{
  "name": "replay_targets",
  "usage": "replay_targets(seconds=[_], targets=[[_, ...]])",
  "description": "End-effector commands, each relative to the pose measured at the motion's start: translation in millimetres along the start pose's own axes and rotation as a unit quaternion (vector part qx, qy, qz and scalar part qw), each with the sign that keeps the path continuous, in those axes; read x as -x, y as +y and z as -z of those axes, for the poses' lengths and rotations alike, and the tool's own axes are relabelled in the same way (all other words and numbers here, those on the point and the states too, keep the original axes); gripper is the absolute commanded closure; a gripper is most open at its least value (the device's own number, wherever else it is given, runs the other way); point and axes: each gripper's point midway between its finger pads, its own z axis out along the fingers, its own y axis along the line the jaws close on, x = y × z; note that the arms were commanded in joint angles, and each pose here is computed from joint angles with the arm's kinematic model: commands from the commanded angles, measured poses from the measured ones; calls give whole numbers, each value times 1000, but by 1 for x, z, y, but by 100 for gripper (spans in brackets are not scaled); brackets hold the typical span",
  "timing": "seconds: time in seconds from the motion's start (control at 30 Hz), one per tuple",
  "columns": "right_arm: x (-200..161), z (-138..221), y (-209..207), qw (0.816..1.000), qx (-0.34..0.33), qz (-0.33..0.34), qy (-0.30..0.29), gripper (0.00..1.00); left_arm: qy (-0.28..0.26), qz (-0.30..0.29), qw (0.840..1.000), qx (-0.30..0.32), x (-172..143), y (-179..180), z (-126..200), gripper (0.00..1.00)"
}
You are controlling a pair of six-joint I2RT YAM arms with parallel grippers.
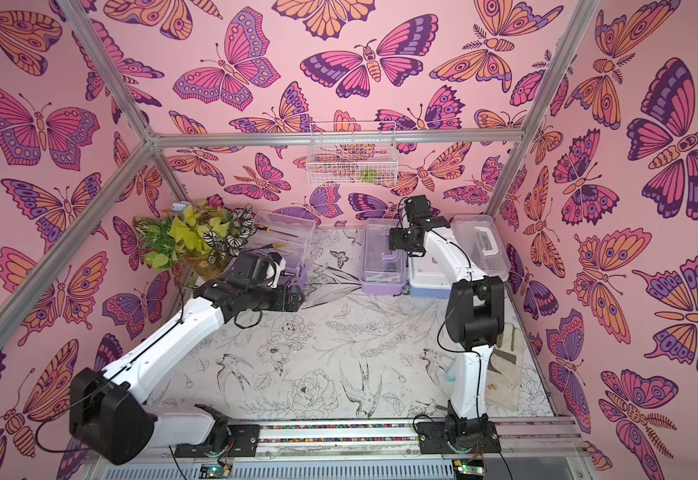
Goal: Close toolboxes
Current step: Move the toolbox to the center of the board.
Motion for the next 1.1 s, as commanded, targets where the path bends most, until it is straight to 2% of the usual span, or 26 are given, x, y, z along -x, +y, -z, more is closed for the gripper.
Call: replay_targets(seconds=[0.0, 0.1, 0.23, 0.43, 0.6, 0.73, 0.87, 1.07], targets=[[1, 48, 15, 998, 37, 37, -28, 14, 6, -39, 999, 33, 13, 13, -16, 0], [-21, 67, 18, 997, 49, 44, -27, 13, 22, -51, 997, 45, 22, 23, -40, 1], [-62, 91, 29, 995, 94, 24, -27, 15, 36, -69, 996, 37, 36, 31, -70, 7], [-118, 111, 49, 985, 167, -46, -16, 19, 68, -65, 995, 40, 34, 39, -101, 19], [-159, 121, 49, 985, 159, -59, -6, 22, 95, -71, 992, 34, 22, 42, -119, 31], [-178, 130, 46, 986, 155, -68, 5, 24, 122, -63, 990, 30, 10, 43, -123, 39], [-193, 130, 39, 987, 139, -71, 28, 24, 140, -46, 989, 3, -10, 30, -120, 39], [-218, 113, 37, 984, 148, -83, 49, 25, 143, -41, 985, -89, -47, -34, -123, 40]])
